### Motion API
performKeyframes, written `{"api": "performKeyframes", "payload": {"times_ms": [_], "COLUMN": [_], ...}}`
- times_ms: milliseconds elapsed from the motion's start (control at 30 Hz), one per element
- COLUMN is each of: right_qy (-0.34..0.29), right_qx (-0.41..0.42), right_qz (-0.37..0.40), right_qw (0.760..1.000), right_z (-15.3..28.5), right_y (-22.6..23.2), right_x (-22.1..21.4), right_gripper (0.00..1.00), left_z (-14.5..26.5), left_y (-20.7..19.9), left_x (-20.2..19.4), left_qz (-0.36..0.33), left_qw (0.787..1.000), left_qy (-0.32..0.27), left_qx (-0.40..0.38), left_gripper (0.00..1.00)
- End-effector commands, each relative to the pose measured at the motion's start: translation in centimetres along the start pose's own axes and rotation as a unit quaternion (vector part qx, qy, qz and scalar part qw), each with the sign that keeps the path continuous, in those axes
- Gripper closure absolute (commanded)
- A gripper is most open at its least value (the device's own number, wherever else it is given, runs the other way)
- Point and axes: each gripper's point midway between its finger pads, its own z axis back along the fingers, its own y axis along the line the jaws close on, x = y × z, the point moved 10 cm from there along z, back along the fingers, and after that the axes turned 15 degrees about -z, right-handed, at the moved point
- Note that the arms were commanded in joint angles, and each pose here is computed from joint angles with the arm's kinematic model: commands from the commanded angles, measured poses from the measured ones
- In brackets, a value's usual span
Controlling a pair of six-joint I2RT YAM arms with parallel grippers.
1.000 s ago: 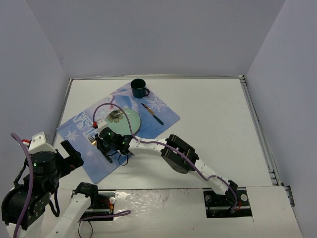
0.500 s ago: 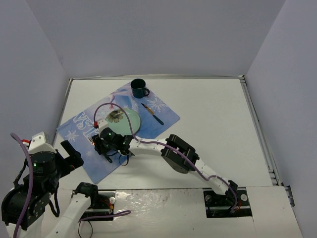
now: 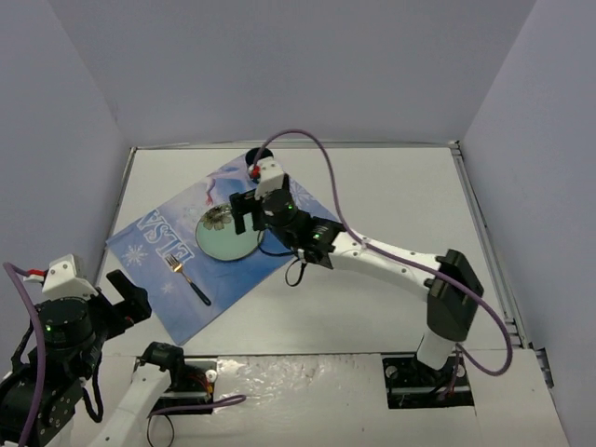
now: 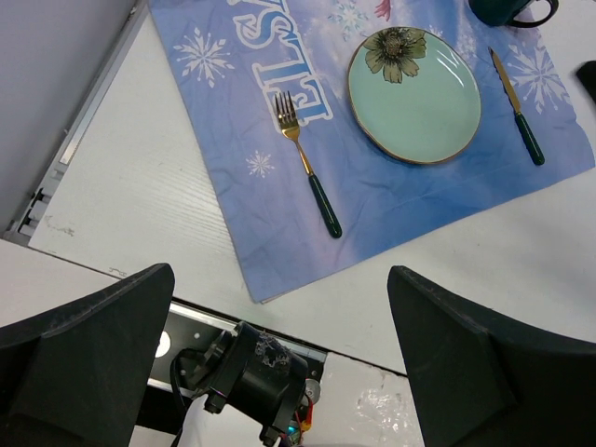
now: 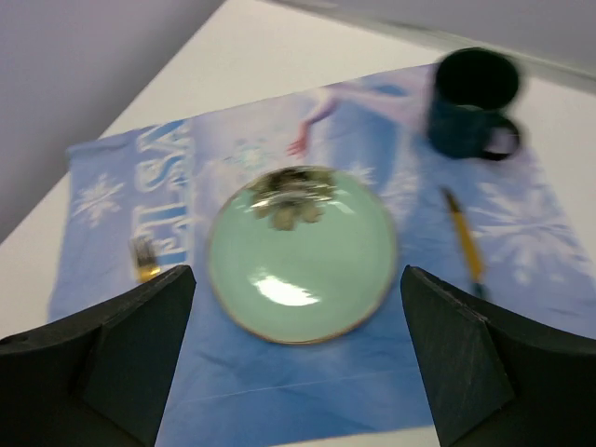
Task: Set the dinner table for one person
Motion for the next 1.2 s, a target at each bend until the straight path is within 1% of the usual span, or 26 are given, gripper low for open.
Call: {"api": "performKeyframes", "payload": {"times_ms": [0, 133, 200, 267, 333, 400, 500, 633, 700, 767, 833, 933, 1033, 1067, 1133, 1167], "right_qy": [-0.099, -0.142, -0.154, -0.193, -0.216, -0.234, -0.277, -0.314, -0.32, -0.322, -0.336, -0.342, -0.341, -0.332, -0.305, -0.301], "right_qx": [-0.116, -0.197, -0.24, -0.276, -0.314, -0.341, -0.35, -0.346, -0.346, -0.337, -0.329, -0.339, -0.367, -0.382, -0.398, -0.41], "right_qz": [0.004, 0.012, 0.021, 0.012, 0.007, 0.001, -0.028, -0.057, -0.061, -0.057, -0.063, -0.067, -0.082, -0.076, -0.05, -0.047], "right_qw": [0.988, 0.97, 0.958, 0.942, 0.925, 0.91, 0.894, 0.882, 0.88, 0.883, 0.88, 0.874, 0.861, 0.859, 0.864, 0.86], "right_z": [5.6, 11.6, 14.6, 18.6, 21.8, 24.1, 27.7, 31.4, 32.3, 32.9, 34.0, 34.4, 33.5, 32.8, 31.4, 31.0], "right_y": [-6.1, -10.4, -12.6, -14.0, -15.5, -16.5, -17.4, -18.4, -18.9, -19.2, -19.5, -19.8, -19.8, -19.8, -19.6, -19.6], "right_x": [5.3, 7.3, 7.4, 8.6, 8.8, 8.8, 8.3, 7.0, 6.1, 5.5, 5.1, 4.7, 4.9, 5.0, 5.3, 5.4], "right_gripper": [0.06, 0.0, 0.0, 0.0, 0.0, 0.0, 0.0, 0.0, 0.0, 0.0, 0.0, 0.0, 0.0, 0.0, 0.0, 0.0], "left_z": [0.3, 0.2, 0.1, 0.2, 0.2, 0.2, 0.1, -0.2, -0.4, -0.6, -0.7, -1.0, -1.4, -1.6, -2.0, -2.1], "left_y": [0.1, 0.3, 0.4, 0.6, 0.8, 0.8, 0.9, 0.8, 0.8, 0.8, 0.8, 0.8, 0.8, 0.7, 0.7, 0.7], "left_x": [0.4, -0.2, -0.6, -0.9, -1.0, -1.0, -0.9, -0.8, -0.9, -1.0, -1.1, -1.5, -2.0, -2.2, -2.5, -2.6], "left_qz": [-0.026, -0.044, -0.056, -0.062, -0.07, -0.075, -0.078, -0.084, -0.085, -0.085, -0.083, -0.082, -0.087, -0.089, -0.095, -0.098], "left_qw": [0.999, 0.999, 0.998, 0.997, 0.997, 0.996, 0.996, 0.995, 0.995, 0.995, 0.995, 0.995, 0.995, 0.995, 0.995, 0.994], "left_qy": [-0.019, -0.018, -0.017, -0.021, -0.025, -0.028, -0.038, -0.045, -0.046, -0.045, -0.048, -0.046, -0.042, -0.04, -0.034, -0.032], "left_qx": [-0.015, -0.025, -0.028, -0.03, -0.03, -0.03, -0.029, -0.029, -0.027, -0.026, -0.027, -0.026, -0.024, -0.023, -0.023, -0.022], "left_gripper": [0.03, 0.03, 0.03, 0.03, 0.03, 0.03, 0.03, 0.03, 0.03, 0.03, 0.03, 0.03, 0.03, 0.03, 0.03, 0.03]}}
